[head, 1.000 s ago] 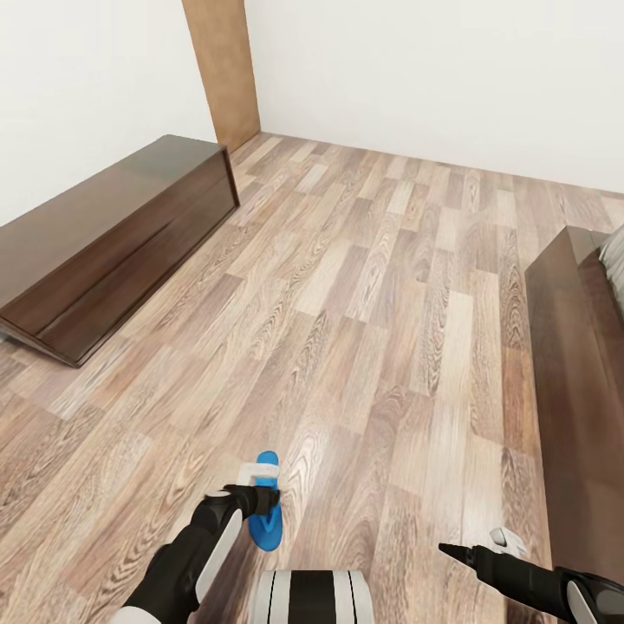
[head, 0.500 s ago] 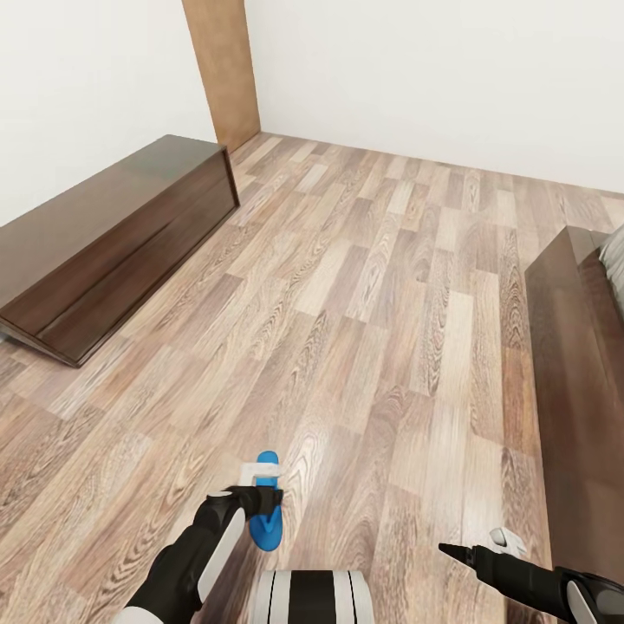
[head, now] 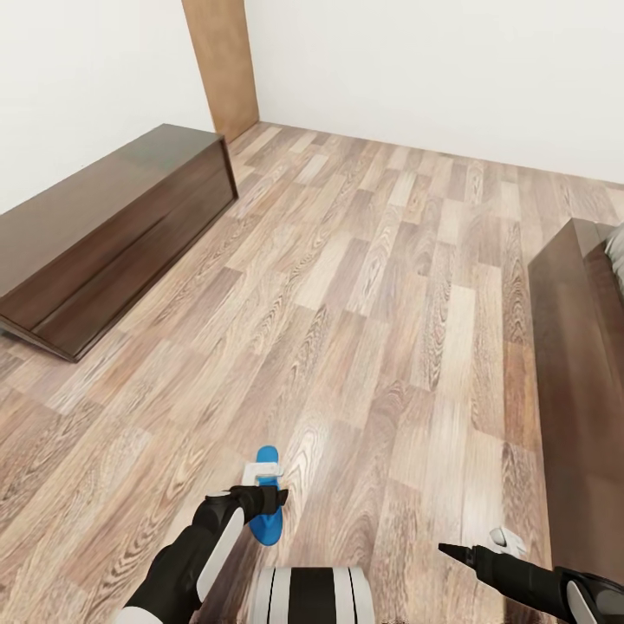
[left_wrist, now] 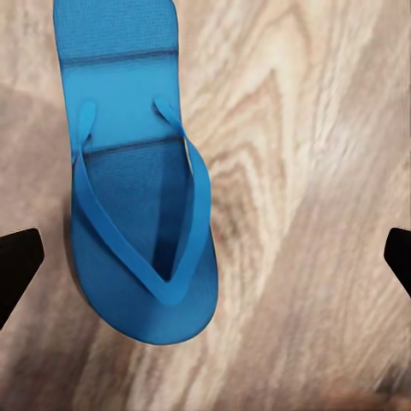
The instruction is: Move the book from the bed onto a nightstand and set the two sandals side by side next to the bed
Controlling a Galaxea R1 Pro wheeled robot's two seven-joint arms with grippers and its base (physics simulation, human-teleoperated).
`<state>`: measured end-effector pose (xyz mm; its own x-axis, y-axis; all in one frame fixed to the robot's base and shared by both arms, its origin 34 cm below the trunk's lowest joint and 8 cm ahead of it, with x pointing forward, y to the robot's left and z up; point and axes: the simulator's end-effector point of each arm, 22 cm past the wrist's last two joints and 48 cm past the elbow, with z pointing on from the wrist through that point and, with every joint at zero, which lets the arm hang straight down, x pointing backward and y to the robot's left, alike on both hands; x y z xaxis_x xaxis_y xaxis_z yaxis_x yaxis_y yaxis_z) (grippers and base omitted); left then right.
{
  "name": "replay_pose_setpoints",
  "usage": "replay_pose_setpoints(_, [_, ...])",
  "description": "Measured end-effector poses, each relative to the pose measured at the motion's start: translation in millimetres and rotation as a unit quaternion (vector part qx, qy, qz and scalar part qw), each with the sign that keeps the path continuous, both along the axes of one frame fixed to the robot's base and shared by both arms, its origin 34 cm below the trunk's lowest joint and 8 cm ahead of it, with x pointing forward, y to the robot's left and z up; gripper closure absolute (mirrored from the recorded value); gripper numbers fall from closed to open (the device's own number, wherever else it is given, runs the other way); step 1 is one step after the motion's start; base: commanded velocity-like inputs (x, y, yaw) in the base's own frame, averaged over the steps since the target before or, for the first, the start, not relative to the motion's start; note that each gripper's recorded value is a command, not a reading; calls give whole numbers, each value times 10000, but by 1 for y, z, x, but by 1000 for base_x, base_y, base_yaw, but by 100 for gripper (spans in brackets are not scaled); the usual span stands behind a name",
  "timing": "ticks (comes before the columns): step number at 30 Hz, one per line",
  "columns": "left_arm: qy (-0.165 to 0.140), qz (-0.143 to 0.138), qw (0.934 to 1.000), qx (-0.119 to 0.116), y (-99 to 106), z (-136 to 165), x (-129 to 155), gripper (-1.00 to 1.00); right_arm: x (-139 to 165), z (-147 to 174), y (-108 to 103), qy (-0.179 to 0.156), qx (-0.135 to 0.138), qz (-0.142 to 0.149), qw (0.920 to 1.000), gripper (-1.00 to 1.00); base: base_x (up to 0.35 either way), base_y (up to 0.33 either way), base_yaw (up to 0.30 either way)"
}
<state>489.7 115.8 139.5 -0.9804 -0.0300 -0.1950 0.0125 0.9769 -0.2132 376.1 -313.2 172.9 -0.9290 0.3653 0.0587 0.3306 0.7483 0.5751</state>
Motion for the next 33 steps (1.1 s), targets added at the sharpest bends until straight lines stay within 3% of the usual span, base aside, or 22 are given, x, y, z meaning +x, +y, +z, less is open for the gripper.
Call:
replay_pose_setpoints(21, [421,3,9991,0,0,-36,-31,-100,-28,-26,0,428,1,-2,9991,-100,0,0,0])
replay_pose_setpoints(33, [408,3,9992,16,1,-35,-31,-100,-28,-26,0,426,3,-2,9991,-100,71,0,0])
